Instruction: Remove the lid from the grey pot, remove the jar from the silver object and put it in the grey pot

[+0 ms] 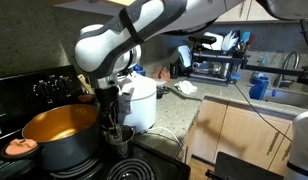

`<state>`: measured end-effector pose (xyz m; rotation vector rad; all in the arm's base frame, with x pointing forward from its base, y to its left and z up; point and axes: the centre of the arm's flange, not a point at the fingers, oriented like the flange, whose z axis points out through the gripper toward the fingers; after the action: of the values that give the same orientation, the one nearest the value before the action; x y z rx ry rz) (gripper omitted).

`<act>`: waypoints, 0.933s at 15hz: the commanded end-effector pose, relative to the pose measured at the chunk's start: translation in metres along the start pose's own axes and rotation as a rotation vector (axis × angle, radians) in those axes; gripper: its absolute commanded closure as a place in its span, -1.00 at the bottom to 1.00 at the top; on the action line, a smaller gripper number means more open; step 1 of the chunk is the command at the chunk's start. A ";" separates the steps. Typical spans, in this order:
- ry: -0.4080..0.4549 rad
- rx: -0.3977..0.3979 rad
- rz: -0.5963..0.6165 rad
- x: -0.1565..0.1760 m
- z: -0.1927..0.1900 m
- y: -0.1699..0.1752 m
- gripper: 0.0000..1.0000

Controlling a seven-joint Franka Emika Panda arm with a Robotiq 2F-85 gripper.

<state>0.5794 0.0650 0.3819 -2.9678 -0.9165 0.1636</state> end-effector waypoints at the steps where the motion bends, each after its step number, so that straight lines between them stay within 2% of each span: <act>1: -0.010 -0.015 -0.022 0.012 -0.012 -0.001 0.58; 5: -0.017 0.007 -0.059 0.020 -0.039 -0.003 0.58; 9: -0.068 0.052 -0.114 0.023 -0.079 -0.010 0.58; 14: -0.091 0.035 -0.155 0.036 -0.146 -0.020 0.58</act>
<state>0.5922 0.0905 0.4850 -2.8765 -1.0750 0.2915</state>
